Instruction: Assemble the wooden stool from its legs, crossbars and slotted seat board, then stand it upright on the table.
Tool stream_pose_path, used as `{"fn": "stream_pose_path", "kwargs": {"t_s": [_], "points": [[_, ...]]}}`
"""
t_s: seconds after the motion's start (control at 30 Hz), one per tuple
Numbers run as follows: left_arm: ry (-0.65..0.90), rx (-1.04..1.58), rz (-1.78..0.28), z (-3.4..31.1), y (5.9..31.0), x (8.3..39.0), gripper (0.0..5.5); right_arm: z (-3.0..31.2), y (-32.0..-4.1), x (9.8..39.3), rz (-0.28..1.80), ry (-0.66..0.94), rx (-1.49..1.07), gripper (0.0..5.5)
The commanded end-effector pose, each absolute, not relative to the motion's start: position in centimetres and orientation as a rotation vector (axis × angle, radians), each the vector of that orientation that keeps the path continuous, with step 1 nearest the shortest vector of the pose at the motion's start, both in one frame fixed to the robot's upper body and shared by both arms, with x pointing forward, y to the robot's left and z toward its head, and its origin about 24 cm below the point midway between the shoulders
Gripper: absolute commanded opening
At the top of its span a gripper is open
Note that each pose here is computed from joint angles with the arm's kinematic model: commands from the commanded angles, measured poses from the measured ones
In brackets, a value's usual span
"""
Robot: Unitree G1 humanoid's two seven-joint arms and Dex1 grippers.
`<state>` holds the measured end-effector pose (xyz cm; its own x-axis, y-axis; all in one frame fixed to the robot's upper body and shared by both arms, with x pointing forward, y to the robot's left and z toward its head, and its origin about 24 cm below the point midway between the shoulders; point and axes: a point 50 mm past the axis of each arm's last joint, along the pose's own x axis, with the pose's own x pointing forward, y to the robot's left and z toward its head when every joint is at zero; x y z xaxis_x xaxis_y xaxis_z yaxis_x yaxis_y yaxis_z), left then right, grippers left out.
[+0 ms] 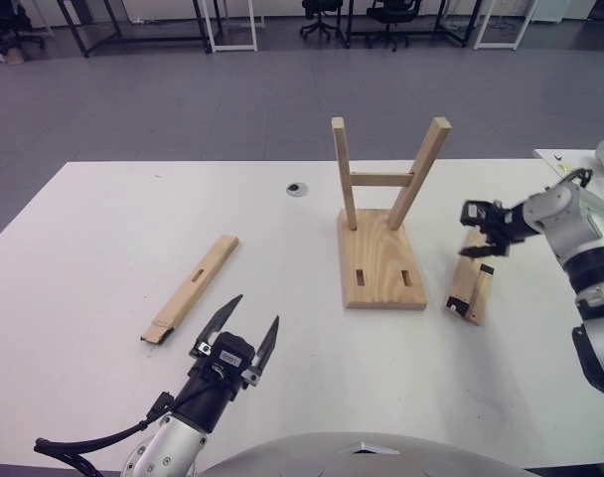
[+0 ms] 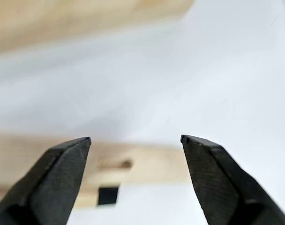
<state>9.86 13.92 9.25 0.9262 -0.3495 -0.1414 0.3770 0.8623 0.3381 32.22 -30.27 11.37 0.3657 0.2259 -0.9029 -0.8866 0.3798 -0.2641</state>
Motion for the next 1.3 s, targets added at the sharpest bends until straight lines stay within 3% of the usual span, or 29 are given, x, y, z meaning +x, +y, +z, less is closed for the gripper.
{"fn": "stream_pose_path", "kwargs": {"t_s": [0.03, 0.37, 0.7, 1.07, 1.3], "points": [[0.091, 0.362, -0.367, 9.0, 13.7, 9.4, 3.26, 12.8, -31.5, 30.9, 0.857, 0.96, -0.84, 3.61], [0.082, 0.374, -0.374, 9.1, 13.9, 9.7, 3.26, 9.4, -32.5, 27.8, 0.862, 1.11, -0.66, 3.61], [0.077, 0.379, -0.386, 9.1, 14.1, 10.0, 3.26, 9.4, -30.2, 28.6, 0.901, 1.017, -0.531, 3.61], [0.065, 0.385, -0.399, 9.7, 14.1, 9.9, 3.26, 7.5, -27.6, 28.7, 1.138, 1.055, -0.668, 3.61], [0.073, 0.371, -0.395, 9.7, 13.7, 9.4, 3.26, 10.7, -26.3, 31.7, 1.338, 1.057, -0.926, 3.61]]}}
